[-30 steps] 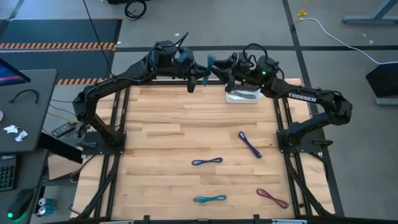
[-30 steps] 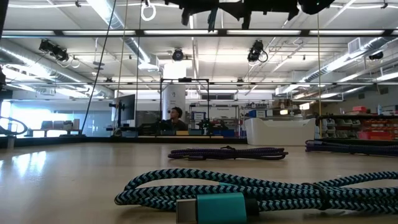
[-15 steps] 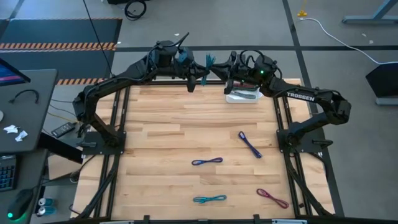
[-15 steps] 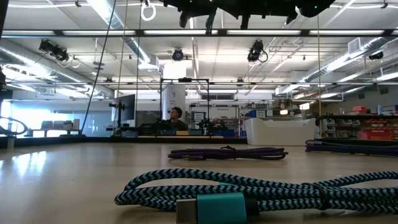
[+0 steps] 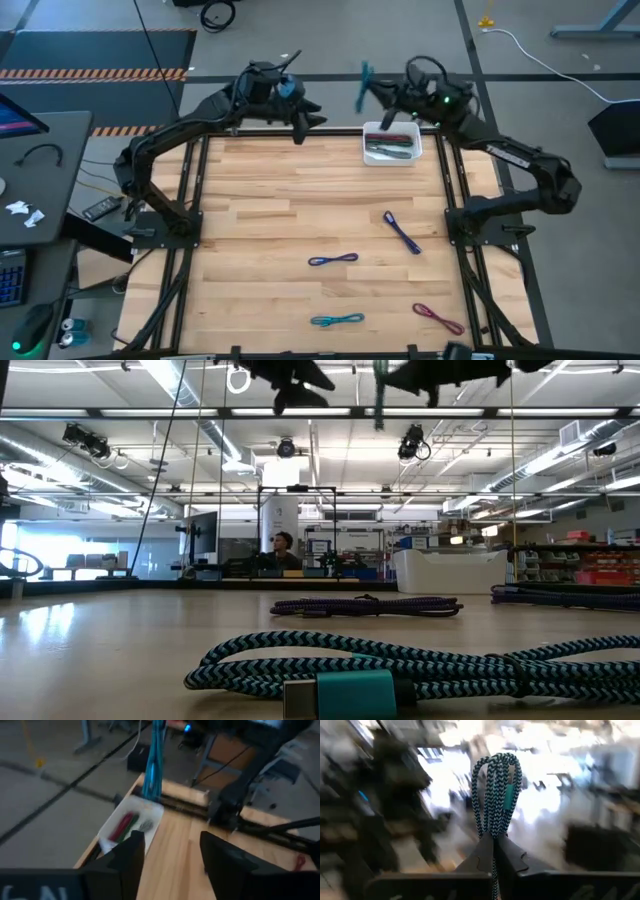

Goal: Pick and place USB-C Cables
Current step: Put the left light blue charger cable into the bin

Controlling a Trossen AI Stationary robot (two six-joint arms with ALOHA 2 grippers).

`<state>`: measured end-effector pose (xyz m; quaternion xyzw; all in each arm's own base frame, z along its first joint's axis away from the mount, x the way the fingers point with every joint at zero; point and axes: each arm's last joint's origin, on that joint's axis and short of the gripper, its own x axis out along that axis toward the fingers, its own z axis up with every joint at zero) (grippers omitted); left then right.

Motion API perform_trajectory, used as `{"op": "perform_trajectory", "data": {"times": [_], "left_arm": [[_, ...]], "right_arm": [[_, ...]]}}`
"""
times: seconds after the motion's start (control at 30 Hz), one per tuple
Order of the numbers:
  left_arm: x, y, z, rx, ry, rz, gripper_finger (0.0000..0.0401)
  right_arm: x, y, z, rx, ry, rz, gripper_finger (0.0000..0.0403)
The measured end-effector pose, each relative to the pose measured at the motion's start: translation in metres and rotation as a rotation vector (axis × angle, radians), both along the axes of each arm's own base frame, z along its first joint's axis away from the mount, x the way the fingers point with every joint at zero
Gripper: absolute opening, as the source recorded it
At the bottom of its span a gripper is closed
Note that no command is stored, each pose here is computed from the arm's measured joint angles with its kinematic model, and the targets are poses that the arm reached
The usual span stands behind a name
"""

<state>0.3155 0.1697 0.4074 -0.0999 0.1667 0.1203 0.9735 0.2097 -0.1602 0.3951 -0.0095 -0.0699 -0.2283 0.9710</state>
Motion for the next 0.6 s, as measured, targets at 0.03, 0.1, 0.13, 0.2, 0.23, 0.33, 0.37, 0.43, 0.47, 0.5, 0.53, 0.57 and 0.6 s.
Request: {"op": "perform_trajectory", "data": {"times": [0.03, 0.1, 0.13, 0.2, 0.23, 0.33, 0.37, 0.43, 0.47, 0.5, 0.53, 0.57, 0.6], "left_arm": [[-0.003, 0.000, 0.000, -0.009, 0.015, 0.006, 0.0206], [-0.010, 0.000, 0.000, -0.029, 0.050, 0.015, 0.0214], [-0.013, 0.000, -0.001, -0.039, 0.067, 0.020, 0.0217], [-0.015, 0.001, -0.002, -0.048, 0.083, 0.024, 0.0219], [-0.016, 0.001, -0.002, -0.051, 0.087, 0.024, 0.0219], [-0.015, 0.001, -0.002, -0.050, 0.087, 0.024, 0.0214], [-0.015, 0.001, -0.002, -0.050, 0.086, 0.024, 0.0211], [-0.015, 0.000, -0.002, -0.052, 0.088, 0.023, 0.0204], [-0.015, -0.001, -0.002, -0.053, 0.087, 0.020, 0.0201], [-0.014, -0.001, -0.002, -0.055, 0.086, 0.019, 0.0197], [-0.014, -0.001, -0.002, -0.055, 0.085, 0.019, 0.0194], [-0.014, -0.001, -0.002, -0.056, 0.086, 0.019, 0.0191], [-0.014, -0.001, -0.002, -0.058, 0.086, 0.020, 0.0188]], "right_arm": [[-0.008, -0.004, -0.001, 0.014, 0.066, -0.031, 0.0005], [-0.022, -0.015, -0.005, 0.051, 0.227, -0.070, 0.0005], [-0.026, -0.022, -0.009, 0.073, 0.309, -0.076, 0.0005], [-0.031, -0.037, -0.022, 0.131, 0.458, -0.047, 0.0004], [-0.032, -0.044, -0.032, 0.166, 0.530, -0.016, 0.0004], [-0.030, -0.063, -0.069, 0.246, 0.723, 0.074, 0.0004], [-0.030, -0.069, -0.081, 0.256, 0.790, 0.085, 0.0004], [-0.026, -0.078, -0.102, 0.245, 0.926, 0.089, 0.0004], [-0.024, -0.083, -0.110, 0.227, 0.978, 0.090, 0.0004], [-0.021, -0.087, -0.118, 0.209, 1.020, 0.101, 0.0005], [-0.019, -0.091, -0.126, 0.195, 1.052, 0.122, 0.0005], [-0.016, -0.094, -0.133, 0.187, 1.077, 0.144, 0.0005], [-0.014, -0.097, -0.141, 0.183, 1.101, 0.165, 0.0005]]}}
